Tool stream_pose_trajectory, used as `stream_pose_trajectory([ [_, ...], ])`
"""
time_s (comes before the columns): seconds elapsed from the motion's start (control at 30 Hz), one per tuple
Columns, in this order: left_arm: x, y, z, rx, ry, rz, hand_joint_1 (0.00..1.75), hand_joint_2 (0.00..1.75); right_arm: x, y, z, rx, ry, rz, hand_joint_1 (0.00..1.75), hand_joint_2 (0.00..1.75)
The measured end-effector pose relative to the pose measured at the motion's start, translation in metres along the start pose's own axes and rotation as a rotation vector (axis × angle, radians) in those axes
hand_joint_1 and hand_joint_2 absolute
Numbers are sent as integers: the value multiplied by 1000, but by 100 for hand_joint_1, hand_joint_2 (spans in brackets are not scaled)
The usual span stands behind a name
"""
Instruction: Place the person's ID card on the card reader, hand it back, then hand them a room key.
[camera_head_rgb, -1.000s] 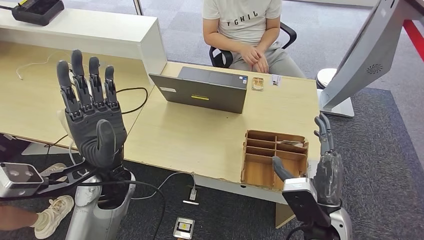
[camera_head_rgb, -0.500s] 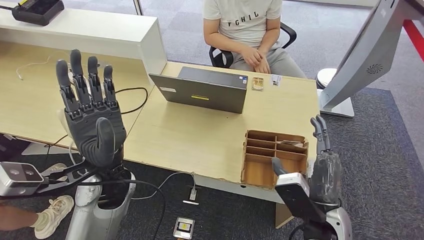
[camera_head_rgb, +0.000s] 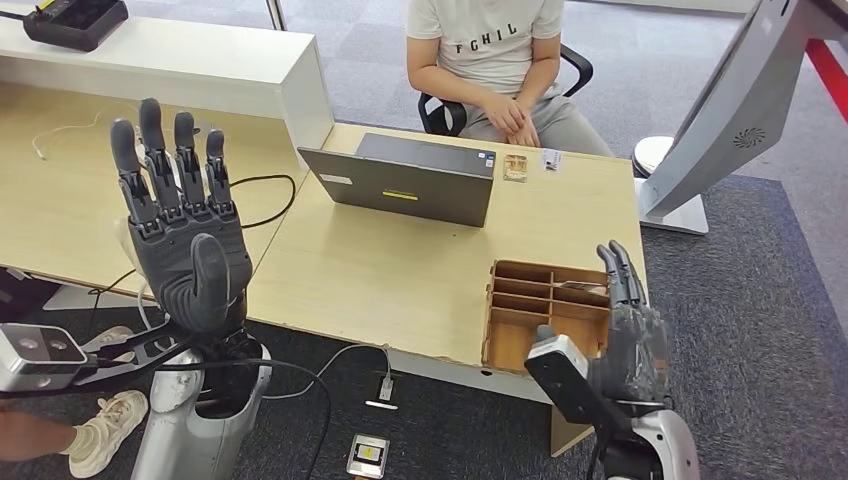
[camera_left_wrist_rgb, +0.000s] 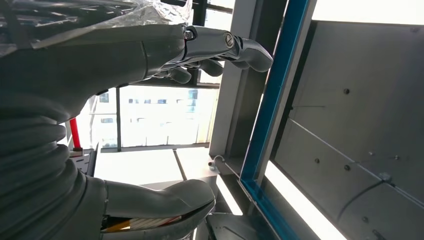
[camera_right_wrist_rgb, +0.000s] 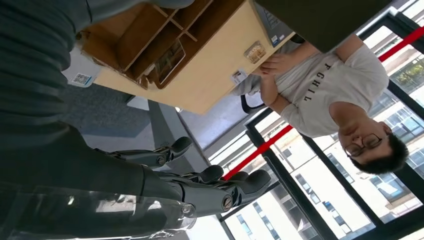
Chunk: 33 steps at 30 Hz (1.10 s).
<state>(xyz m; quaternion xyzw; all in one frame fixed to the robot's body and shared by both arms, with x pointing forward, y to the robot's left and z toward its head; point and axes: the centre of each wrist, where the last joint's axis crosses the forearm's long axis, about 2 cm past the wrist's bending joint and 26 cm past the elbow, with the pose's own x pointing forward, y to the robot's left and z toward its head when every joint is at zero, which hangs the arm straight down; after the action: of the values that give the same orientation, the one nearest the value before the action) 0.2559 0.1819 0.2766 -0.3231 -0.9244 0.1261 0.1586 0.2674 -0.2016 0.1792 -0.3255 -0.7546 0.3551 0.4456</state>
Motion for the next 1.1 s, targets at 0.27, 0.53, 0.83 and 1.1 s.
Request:
stream_pose_trajectory([
  [0.27, 0, 0, -1, 0, -2, 6, 0, 175, -9, 5, -6, 133, 34, 147, 0, 175],
  [0.53, 0, -1, -2, -22, -4, 44, 0, 175, -14, 9, -16, 187, 12, 149, 0, 175],
  [0.83, -5, -2, -9, -53, -17, 83, 0, 175, -24, 22, -40, 235, 2, 164, 0, 175],
  [1.1, -10, -3, -12, -77, -17, 110, 0, 175, -44, 31, -55, 221, 44, 217, 0, 175],
])
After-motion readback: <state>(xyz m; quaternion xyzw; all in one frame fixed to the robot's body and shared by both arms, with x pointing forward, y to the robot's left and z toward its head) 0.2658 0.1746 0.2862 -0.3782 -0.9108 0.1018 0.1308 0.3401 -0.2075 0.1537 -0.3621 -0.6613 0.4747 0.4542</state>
